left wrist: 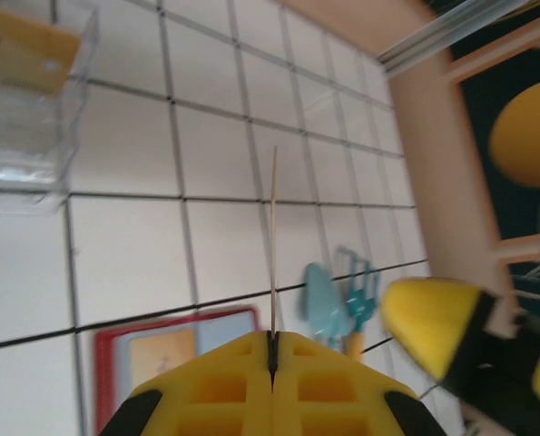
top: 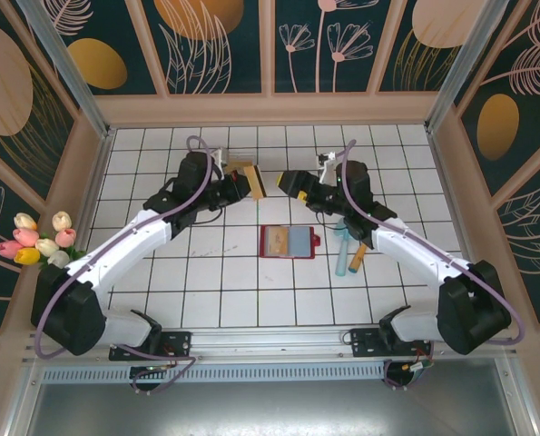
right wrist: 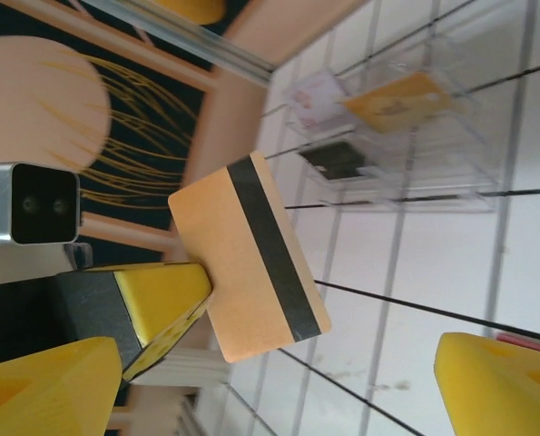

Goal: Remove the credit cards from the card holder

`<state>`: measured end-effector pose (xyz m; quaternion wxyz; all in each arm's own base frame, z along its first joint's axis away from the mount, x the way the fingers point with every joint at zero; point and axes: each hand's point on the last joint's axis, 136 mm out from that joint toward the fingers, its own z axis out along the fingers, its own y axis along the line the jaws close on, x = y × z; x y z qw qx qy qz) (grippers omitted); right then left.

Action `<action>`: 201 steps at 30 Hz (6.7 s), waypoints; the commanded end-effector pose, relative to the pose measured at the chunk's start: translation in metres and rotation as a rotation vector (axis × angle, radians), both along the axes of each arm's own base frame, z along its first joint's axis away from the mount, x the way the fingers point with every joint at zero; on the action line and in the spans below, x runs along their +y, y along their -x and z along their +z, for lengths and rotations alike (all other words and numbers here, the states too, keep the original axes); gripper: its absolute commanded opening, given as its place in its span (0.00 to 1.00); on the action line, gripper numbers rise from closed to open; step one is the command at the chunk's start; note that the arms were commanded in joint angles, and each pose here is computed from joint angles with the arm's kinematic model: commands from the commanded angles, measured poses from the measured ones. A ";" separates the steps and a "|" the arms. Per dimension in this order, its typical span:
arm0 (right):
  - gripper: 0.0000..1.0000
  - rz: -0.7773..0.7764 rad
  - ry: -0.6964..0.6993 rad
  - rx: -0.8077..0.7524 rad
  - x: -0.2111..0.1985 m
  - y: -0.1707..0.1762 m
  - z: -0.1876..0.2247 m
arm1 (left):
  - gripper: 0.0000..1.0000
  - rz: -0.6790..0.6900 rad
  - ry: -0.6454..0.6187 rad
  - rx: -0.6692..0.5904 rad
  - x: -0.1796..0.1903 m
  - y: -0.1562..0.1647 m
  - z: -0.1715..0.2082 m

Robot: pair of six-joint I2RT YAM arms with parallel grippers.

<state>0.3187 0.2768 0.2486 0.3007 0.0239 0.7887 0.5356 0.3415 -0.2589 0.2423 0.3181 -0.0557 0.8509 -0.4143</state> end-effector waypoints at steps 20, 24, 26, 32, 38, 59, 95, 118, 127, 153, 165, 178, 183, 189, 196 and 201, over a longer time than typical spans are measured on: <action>0.37 0.139 -0.467 -0.101 0.014 0.020 0.108 | 0.00 -0.128 0.523 -0.106 -0.019 0.030 0.123; 0.28 0.114 -0.471 -0.117 0.008 0.022 0.108 | 0.00 -0.126 0.527 -0.103 -0.018 0.032 0.123; 0.25 0.102 -0.472 -0.127 0.005 0.023 0.108 | 0.00 -0.122 0.530 -0.106 -0.016 0.033 0.125; 0.10 0.106 -0.465 -0.154 0.003 0.026 0.110 | 0.00 -0.114 0.513 -0.058 -0.017 0.034 0.105; 0.01 0.087 -0.411 -0.175 0.000 0.028 0.102 | 0.31 -0.079 0.430 -0.003 -0.014 0.028 0.083; 0.00 -0.022 0.273 -0.301 -0.016 -0.017 0.023 | 0.98 0.297 0.025 0.057 0.101 0.005 -0.010; 0.00 0.726 0.670 -0.946 0.104 -0.135 -0.065 | 0.99 0.437 -0.198 0.270 0.161 -0.035 -0.114; 0.00 0.836 0.735 -1.117 0.113 -0.157 -0.087 | 0.99 0.358 -0.158 0.385 0.142 -0.038 -0.150; 0.02 0.848 0.739 -1.116 0.115 -0.162 -0.094 | 0.98 0.325 -0.148 0.399 0.136 -0.037 -0.155; 0.23 0.768 0.661 -1.005 0.117 -0.159 -0.056 | 0.98 0.230 -0.107 0.400 0.121 -0.033 -0.161; 0.27 0.391 0.617 -0.600 0.079 -0.121 -0.008 | 0.98 0.130 -0.115 0.363 0.105 -0.011 -0.156; 0.42 0.029 0.396 -0.154 0.006 0.003 -0.042 | 0.98 0.008 -0.127 0.350 0.059 0.017 -0.152; 0.42 0.059 0.414 0.021 0.000 0.036 -0.086 | 0.98 -0.028 -0.095 0.341 0.043 0.025 -0.148; 0.44 -0.036 0.367 0.262 -0.006 0.047 -0.136 | 0.99 -0.057 -0.098 0.355 0.027 0.038 -0.150; 0.40 -0.112 0.376 0.398 -0.008 0.045 -0.174 | 0.78 -0.107 -0.086 0.372 -0.002 0.046 -0.152; 0.33 -0.137 0.398 0.432 -0.011 0.044 -0.189 | 0.55 -0.161 -0.097 0.406 -0.026 0.054 -0.160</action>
